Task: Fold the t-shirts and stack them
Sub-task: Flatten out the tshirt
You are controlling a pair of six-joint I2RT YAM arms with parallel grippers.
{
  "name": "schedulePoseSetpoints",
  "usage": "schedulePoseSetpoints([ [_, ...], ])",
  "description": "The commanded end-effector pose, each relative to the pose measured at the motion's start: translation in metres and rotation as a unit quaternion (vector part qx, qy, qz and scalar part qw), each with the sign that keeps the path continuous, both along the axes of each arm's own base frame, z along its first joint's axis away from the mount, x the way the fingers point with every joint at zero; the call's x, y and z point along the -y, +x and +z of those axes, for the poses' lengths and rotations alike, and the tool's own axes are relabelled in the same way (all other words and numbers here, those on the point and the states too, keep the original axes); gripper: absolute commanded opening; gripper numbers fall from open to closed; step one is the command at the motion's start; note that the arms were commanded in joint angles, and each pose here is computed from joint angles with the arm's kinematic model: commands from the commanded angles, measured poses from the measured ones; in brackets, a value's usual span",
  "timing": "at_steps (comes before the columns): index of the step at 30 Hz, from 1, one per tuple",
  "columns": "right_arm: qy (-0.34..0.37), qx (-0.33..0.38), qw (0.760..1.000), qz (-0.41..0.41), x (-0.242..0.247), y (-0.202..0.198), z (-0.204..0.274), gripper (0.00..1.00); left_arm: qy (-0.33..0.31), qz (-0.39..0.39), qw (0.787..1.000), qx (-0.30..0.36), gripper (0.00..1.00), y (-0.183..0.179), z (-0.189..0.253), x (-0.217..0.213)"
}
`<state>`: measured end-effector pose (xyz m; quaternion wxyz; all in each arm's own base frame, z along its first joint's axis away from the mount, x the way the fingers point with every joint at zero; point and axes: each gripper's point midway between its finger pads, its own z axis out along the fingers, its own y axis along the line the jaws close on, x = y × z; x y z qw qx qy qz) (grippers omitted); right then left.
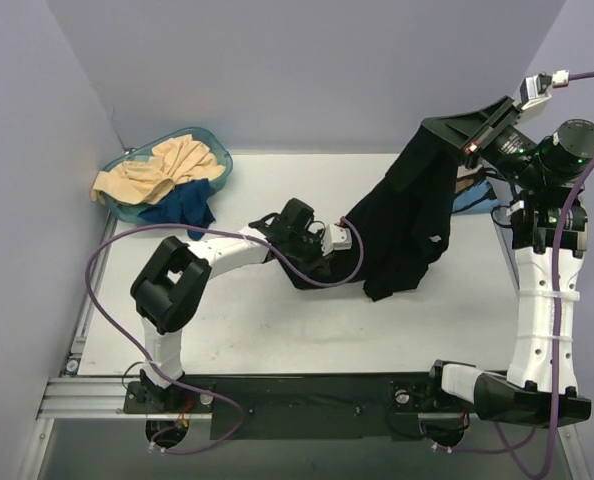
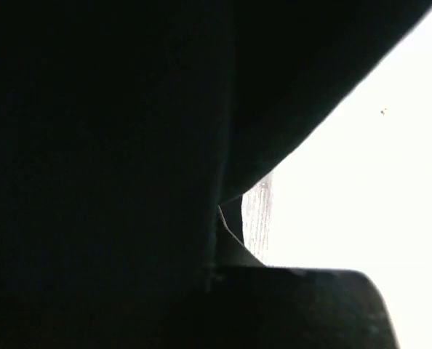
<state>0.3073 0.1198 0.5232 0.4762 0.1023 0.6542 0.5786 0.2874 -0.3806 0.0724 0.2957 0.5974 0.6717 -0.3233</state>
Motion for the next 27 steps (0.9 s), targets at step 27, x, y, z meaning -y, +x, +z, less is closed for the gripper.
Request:
schedulePoseSetpoints([
  [27, -0.192, 0.030, 0.957, -0.216, 0.092, -0.044, 0.009, 0.00, 0.066, 0.273, 0.905, 0.319, 0.00, 0.024, 0.393, -0.294],
])
